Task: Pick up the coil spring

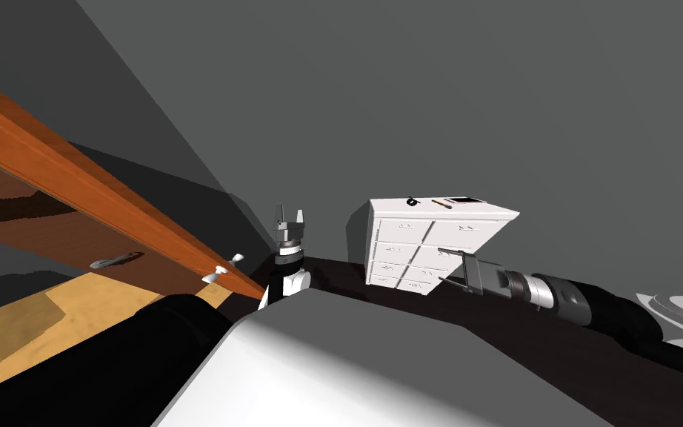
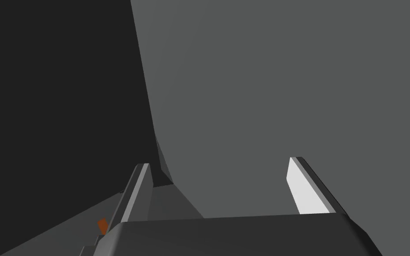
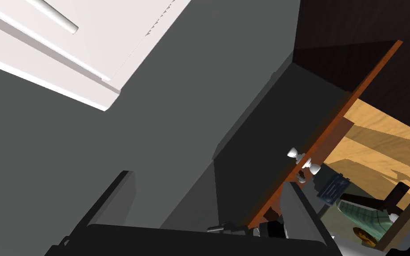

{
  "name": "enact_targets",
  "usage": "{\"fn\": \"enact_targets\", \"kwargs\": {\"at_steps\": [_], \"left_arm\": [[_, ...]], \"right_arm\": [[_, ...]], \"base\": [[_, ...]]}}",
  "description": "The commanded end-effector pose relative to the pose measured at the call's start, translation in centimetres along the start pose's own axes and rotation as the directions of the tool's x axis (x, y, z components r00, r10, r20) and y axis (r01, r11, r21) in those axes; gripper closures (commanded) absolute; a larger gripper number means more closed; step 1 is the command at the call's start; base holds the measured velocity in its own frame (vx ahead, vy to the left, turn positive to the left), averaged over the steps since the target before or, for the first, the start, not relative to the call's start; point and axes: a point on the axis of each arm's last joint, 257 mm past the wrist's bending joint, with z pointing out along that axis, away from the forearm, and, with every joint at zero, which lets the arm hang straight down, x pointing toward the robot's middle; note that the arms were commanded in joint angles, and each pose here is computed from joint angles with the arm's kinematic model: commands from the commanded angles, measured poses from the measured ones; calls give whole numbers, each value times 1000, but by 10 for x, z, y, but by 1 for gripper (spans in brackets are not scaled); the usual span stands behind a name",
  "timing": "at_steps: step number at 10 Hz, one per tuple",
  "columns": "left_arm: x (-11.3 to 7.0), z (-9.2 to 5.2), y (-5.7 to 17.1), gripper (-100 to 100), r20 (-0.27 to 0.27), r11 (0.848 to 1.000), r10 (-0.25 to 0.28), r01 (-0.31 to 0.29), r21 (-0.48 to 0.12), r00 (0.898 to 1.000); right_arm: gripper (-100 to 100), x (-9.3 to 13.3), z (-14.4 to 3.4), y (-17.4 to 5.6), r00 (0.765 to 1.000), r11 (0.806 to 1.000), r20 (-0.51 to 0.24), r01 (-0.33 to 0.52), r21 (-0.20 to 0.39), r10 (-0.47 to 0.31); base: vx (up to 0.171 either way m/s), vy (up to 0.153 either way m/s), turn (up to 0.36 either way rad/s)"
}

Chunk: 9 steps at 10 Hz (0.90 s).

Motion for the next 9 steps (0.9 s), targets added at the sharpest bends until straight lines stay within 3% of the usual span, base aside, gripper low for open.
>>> {"fn": "enact_targets", "kwargs": {"at_steps": [1,3,5,6,7,8,9], "left_arm": [[0,0,0,0,0,1000,0,0,0,1000],[0,0,0,0,0,1000,0,0,0,1000],[0,0,0,0,0,1000,0,0,0,1000],[0,0,0,0,0,1000,0,0,0,1000],[0,0,0,0,0,1000,0,0,0,1000],[0,0,0,0,0,1000,0,0,0,1000],[0,0,0,0,0,1000,0,0,0,1000]], "right_arm": [[-100,9,-8,2,996,996,-54,69,-65,-72],[-100,24,-22,2,978,976,-115,156,-150,-174],[-100,38,-38,-1,949,944,-162,230,-236,-272],[-100,45,-51,-6,923,914,-180,282,-291,-342],[-100,50,-55,-5,910,901,-197,292,-322,-366],[-100,55,-69,-13,878,864,-207,336,-376,-432],[-100,61,-73,-12,864,849,-222,341,-404,-452]], "base": [[-17,51,106],[-10,47,109],[-3,52,130],[-2,57,152],[5,43,68],[13,45,154],[14,35,86]]}}
